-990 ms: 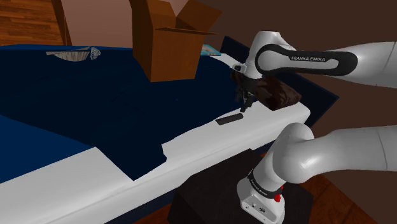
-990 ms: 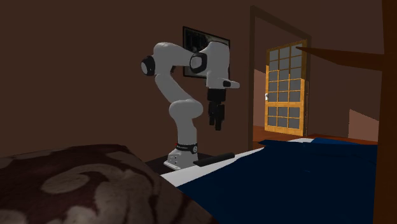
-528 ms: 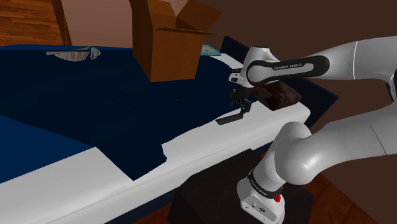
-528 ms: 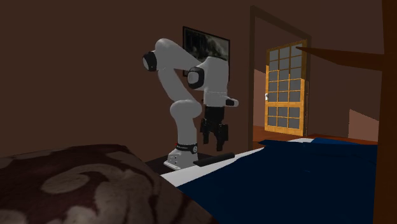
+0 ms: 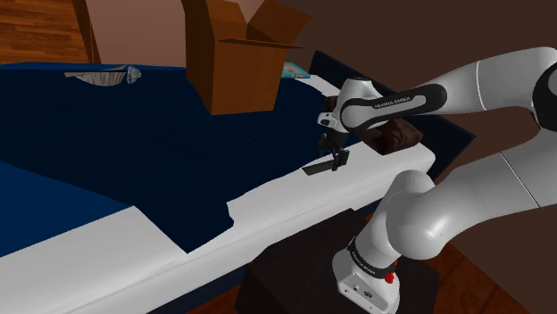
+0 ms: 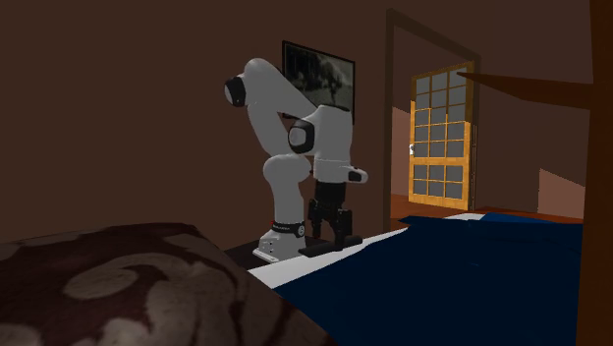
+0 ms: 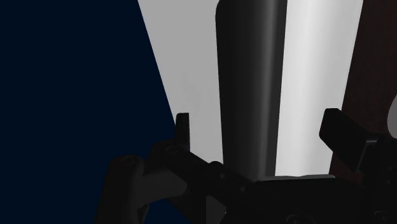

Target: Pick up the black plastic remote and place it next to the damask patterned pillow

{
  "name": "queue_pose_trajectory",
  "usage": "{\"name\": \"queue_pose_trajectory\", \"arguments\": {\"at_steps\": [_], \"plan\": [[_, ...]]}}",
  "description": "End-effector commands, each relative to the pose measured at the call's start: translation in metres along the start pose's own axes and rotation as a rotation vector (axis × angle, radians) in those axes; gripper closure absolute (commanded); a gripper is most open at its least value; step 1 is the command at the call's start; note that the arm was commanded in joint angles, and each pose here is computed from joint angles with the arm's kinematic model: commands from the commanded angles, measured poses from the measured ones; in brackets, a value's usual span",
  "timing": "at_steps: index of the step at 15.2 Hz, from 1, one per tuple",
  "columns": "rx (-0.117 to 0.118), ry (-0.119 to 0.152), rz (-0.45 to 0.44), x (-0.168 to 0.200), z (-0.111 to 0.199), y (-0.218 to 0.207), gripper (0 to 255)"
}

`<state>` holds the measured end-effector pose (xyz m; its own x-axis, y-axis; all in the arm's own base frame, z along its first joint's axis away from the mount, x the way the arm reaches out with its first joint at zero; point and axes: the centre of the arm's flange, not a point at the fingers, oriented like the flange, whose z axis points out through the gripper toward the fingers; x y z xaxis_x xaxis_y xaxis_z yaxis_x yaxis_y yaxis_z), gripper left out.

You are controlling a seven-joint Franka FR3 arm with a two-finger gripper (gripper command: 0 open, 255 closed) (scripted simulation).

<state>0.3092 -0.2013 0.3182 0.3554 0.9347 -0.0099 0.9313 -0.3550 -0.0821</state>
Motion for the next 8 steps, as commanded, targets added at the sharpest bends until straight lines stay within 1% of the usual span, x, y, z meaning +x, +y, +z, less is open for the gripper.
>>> {"name": "queue_pose_trajectory", "arguments": {"at_steps": [1,7,8], "plan": [[-0.001,0.0,0.0,-0.0001,0.0035,0.0001,0],[-0.001,0.0,0.0,0.0,0.0036,0.0001,0],[-0.001,0.0,0.0,0.0,0.0036,0.0001,255]]}}
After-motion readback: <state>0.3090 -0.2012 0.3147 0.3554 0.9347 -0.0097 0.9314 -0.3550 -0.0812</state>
